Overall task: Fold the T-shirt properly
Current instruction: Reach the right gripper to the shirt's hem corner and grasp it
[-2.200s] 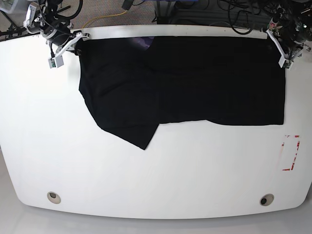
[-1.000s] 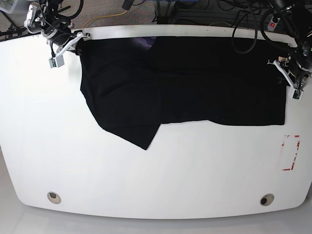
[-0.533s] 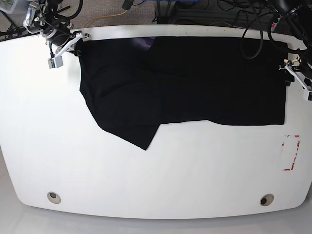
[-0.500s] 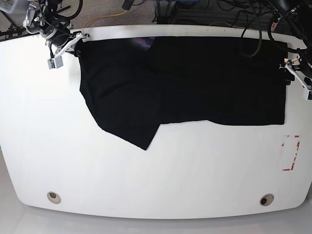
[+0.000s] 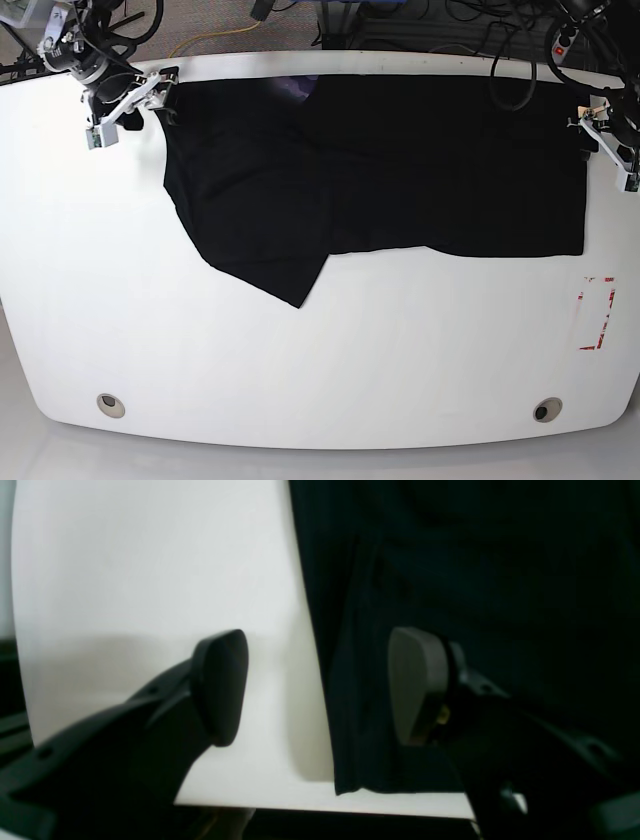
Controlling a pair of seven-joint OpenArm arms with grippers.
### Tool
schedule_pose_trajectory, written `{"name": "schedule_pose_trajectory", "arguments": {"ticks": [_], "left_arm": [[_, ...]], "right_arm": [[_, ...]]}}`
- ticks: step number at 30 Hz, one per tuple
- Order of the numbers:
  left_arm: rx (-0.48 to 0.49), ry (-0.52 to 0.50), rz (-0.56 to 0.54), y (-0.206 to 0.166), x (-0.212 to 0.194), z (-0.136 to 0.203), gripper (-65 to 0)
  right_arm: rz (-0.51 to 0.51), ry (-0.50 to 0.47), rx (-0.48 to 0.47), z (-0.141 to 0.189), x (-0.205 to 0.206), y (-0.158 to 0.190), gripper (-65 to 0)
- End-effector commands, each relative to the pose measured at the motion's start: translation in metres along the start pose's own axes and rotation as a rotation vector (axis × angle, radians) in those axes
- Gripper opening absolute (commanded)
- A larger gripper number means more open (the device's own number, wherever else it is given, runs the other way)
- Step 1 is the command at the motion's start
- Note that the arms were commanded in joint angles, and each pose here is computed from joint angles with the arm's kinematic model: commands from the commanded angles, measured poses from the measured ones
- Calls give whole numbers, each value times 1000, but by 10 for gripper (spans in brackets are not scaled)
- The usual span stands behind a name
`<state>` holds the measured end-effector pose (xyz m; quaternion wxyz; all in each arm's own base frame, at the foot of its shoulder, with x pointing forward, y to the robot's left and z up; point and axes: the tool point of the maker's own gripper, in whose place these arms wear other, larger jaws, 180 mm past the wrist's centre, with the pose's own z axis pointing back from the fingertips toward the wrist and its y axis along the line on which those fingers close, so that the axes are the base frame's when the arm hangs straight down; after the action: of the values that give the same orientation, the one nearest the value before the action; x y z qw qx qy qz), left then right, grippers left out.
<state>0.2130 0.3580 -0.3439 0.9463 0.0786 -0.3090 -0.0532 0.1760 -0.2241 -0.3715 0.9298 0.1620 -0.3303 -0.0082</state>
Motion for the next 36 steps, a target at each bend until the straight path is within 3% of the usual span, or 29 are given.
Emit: {"name": "schedule_pose_trajectory", "arguments": {"ticks": [1,8,21,28,36], "left_arm": [[23,-25,-18,8,9,6,-242],[26,-29,-21,8,11,6,-242],[38,-88,-12,13,35,6,-243],[44,-128,-6,15,51,6,-243],[40,-126,-5,14,50,5,-243]], "right_arm": [[31,-71,5,1,26,0,-125],[25,-184,21,-17,80,-6,-125],[-52,-195,113,-81,141,-18,-125],[49,-125,49,-124,171,-20,-125],[110,-106,91,-168,198,1,-125]]}}
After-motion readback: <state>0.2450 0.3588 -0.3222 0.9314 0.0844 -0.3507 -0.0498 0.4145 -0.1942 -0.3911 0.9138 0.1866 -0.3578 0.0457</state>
